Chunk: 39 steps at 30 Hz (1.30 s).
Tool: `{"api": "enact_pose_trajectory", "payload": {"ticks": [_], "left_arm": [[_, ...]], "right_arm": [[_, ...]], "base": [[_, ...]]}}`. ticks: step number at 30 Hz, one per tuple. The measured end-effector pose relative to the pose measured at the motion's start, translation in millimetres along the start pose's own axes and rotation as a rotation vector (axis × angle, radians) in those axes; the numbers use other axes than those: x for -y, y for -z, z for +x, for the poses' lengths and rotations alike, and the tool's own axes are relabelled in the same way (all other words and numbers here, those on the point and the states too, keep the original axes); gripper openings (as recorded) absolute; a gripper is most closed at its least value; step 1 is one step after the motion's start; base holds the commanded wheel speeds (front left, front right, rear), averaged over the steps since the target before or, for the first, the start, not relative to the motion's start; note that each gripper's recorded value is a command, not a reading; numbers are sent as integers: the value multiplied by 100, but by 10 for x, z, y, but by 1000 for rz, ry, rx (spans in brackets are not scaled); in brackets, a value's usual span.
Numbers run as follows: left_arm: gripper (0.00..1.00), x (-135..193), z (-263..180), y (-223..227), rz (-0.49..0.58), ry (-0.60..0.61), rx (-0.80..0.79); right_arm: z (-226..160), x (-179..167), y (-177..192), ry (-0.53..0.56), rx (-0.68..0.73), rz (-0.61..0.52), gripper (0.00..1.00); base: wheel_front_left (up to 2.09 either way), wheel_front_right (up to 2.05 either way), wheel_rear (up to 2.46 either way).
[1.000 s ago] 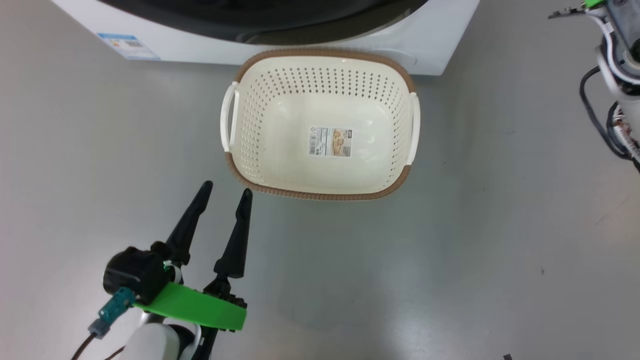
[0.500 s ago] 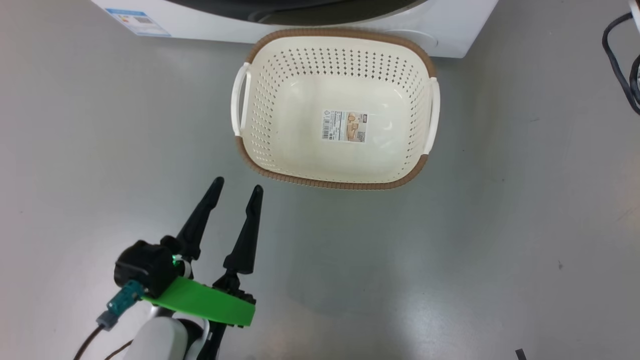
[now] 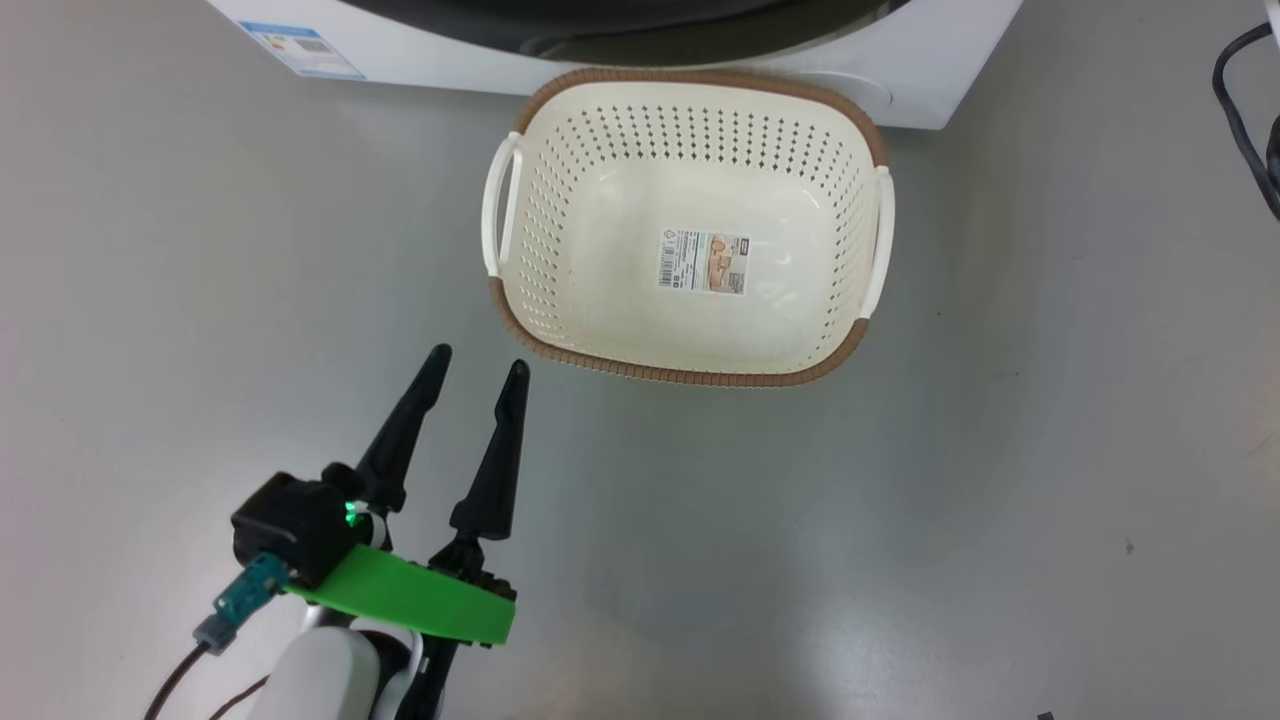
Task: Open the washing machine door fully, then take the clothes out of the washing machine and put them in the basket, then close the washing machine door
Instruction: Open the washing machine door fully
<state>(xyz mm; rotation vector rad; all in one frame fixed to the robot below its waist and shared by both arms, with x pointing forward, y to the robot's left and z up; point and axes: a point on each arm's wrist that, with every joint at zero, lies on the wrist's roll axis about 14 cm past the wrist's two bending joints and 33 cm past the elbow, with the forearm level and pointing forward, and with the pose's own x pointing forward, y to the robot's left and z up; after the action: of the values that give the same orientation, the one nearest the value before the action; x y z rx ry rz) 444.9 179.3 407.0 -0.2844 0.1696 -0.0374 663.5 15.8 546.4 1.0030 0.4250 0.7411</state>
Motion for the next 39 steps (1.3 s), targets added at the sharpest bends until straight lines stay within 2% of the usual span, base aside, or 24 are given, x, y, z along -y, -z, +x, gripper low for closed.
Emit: {"api": "enact_pose_trajectory", "payload": {"ticks": [13, 27, 39], "left_arm": [[100, 85, -97, -242, -6, 11, 62], [100, 83, -314, -389, -7, -5, 98], [100, 85, -486, -515, -14, -15, 136]], "right_arm": [[-187, -140, 261, 12, -76, -22, 0], [-283, -516, 607, -53, -156, -20, 0], [-526, -684, 1099, -79, -251, -24, 0]], "base": [[0, 0, 0], [0, 0, 0], [0, 0, 0]]}}
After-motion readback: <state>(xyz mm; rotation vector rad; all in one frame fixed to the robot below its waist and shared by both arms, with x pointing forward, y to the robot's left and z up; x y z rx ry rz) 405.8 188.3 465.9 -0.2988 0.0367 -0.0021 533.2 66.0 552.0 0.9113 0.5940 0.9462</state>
